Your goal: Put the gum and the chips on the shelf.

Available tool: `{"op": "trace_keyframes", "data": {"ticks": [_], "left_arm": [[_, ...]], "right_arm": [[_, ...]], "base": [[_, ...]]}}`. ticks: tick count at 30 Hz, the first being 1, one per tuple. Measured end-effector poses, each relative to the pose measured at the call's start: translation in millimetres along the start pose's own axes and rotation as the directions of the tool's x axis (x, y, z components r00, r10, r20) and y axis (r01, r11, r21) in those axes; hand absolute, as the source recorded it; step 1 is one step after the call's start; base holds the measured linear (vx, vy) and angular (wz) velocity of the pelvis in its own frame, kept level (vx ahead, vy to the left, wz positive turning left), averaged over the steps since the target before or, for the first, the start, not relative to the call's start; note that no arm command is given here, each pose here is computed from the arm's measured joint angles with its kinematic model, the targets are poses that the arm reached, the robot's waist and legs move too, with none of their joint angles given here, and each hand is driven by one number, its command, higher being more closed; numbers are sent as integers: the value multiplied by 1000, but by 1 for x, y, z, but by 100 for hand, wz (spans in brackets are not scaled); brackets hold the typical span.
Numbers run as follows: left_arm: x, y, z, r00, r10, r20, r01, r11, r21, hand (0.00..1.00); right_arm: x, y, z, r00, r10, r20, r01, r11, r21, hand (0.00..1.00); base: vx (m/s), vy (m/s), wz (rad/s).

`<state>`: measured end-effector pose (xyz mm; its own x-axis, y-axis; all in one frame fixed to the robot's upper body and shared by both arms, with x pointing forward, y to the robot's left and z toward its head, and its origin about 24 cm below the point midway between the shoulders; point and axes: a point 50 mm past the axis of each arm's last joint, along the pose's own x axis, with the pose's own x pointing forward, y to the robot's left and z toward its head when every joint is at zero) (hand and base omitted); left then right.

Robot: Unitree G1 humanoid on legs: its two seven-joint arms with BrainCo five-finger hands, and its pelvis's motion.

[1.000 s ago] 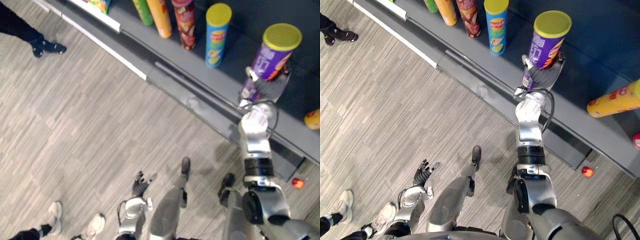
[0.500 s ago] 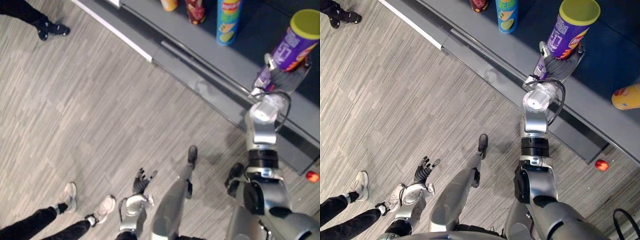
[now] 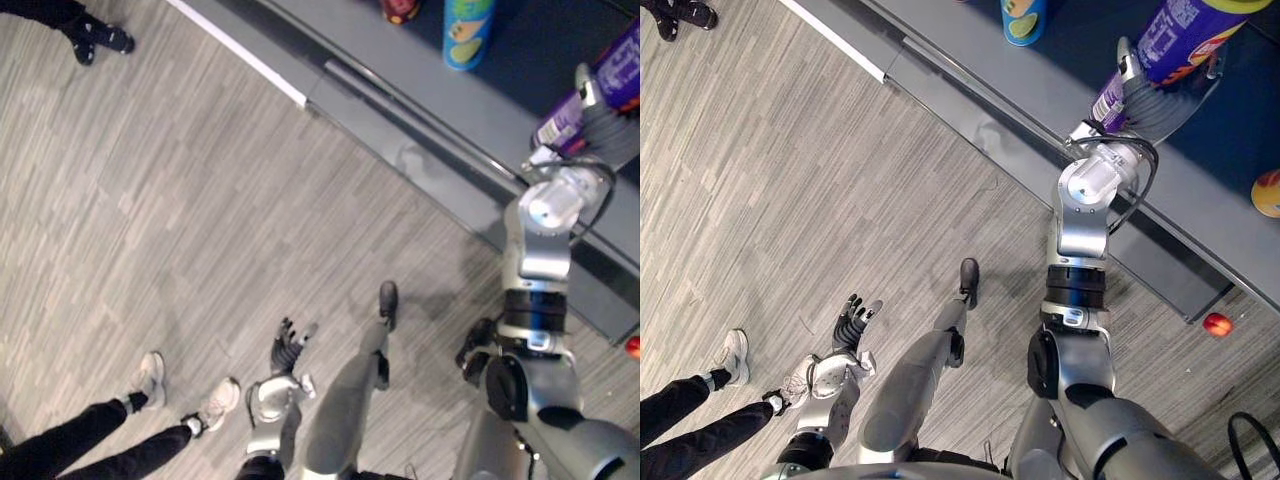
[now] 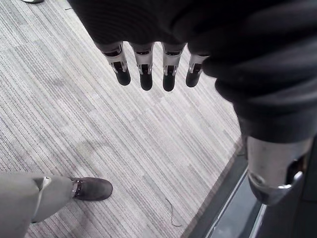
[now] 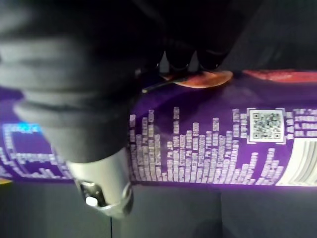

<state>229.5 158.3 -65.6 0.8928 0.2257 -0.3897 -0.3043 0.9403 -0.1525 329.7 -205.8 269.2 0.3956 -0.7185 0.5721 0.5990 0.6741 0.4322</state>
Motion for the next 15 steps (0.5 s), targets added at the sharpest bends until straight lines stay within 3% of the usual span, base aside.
{"op": "trace_keyframes", "data": {"ticks": [15], "left_arm": [[0, -13, 10, 999, -24, 42, 26, 998, -60, 0]], "right_arm": [[15, 3, 29, 994, -30, 102, 23, 998, 65, 100]], "base": [[-14, -55, 2]]}}
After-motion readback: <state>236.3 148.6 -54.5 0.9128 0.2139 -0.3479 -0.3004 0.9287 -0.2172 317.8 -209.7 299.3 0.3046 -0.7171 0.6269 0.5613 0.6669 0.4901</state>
